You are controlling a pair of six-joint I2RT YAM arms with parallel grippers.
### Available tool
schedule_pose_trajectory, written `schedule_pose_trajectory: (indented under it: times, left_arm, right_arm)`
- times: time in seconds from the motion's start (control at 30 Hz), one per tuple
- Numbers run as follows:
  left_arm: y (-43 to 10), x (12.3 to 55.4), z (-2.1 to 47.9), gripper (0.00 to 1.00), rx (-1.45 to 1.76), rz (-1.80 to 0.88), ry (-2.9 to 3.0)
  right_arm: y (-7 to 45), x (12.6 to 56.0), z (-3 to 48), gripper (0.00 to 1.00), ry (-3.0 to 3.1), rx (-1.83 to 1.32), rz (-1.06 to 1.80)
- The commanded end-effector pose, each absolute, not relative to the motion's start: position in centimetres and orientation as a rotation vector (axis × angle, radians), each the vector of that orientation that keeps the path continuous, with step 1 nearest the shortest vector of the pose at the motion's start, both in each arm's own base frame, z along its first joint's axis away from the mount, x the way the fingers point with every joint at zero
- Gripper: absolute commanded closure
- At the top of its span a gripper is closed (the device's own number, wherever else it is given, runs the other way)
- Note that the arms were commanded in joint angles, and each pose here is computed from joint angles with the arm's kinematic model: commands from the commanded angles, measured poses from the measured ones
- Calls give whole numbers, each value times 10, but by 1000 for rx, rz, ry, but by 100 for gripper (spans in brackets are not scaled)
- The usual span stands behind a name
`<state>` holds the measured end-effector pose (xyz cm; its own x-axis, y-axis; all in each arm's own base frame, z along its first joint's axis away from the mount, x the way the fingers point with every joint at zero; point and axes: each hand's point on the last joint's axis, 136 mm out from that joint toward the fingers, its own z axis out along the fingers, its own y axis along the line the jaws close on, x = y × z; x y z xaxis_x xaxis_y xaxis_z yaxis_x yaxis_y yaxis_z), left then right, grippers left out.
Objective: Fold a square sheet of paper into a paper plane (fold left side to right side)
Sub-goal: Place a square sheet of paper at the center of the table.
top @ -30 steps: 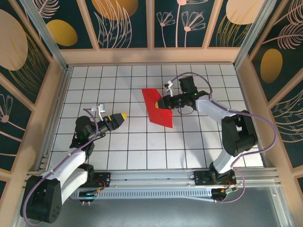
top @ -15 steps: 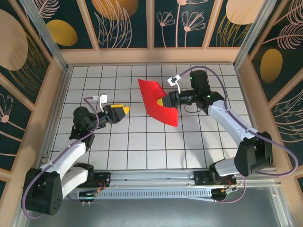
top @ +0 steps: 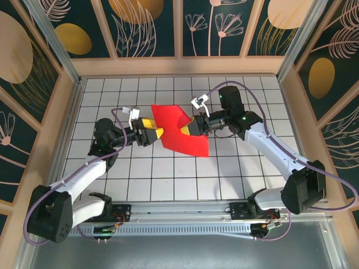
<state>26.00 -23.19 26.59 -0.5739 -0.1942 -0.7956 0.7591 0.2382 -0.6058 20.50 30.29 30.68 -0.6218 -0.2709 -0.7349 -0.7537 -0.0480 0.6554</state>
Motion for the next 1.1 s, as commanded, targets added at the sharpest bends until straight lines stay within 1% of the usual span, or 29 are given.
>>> schedule_pose_trajectory:
  times: [0.0, 0.07, 0.1, 0.17, 0.27, 0.3, 0.5, 0.63, 0.77, 0.9, 1.07]
  left_arm:
    - [-242, 252, 288, 1, 680, -1444, 1591]
    - [-245, 249, 291, 3, 703, -1457, 1578]
    - [-246, 248, 291, 6, 710, -1460, 1575]
    - [-246, 245, 292, 18, 717, -1464, 1572]
    - [-246, 246, 289, 45, 710, -1457, 1585]
    - [-246, 247, 288, 51, 703, -1450, 1595]
    - [-244, 251, 278, 75, 659, -1434, 1636]
    - [-242, 254, 269, 85, 622, -1427, 1675]
    - [-240, 264, 254, 91, 548, -1396, 1760]
    - [-238, 273, 226, 100, 453, -1393, 1882]
    - [-233, 285, 174, 100, 245, -1368, 2128]
  right_arm:
    - [305, 194, 326, 78, 1770, -1153, 1717]
    - [305, 202, 321, 78, 1800, -1128, 1674]
    - [304, 205, 319, 78, 1815, -1117, 1657]
    - [301, 216, 315, 78, 1846, -1076, 1615]
    - [298, 225, 314, 78, 1855, -1043, 1587]
    - [297, 227, 313, 78, 1860, -1035, 1584]
    - [294, 237, 305, 77, 1897, -994, 1543]
    - [292, 244, 298, 76, 1929, -956, 1514]
    - [285, 257, 287, 68, 1990, -886, 1451]
    - [273, 278, 265, 58, 2095, -765, 1357]
    - [253, 303, 238, 51, 2220, -581, 1252]
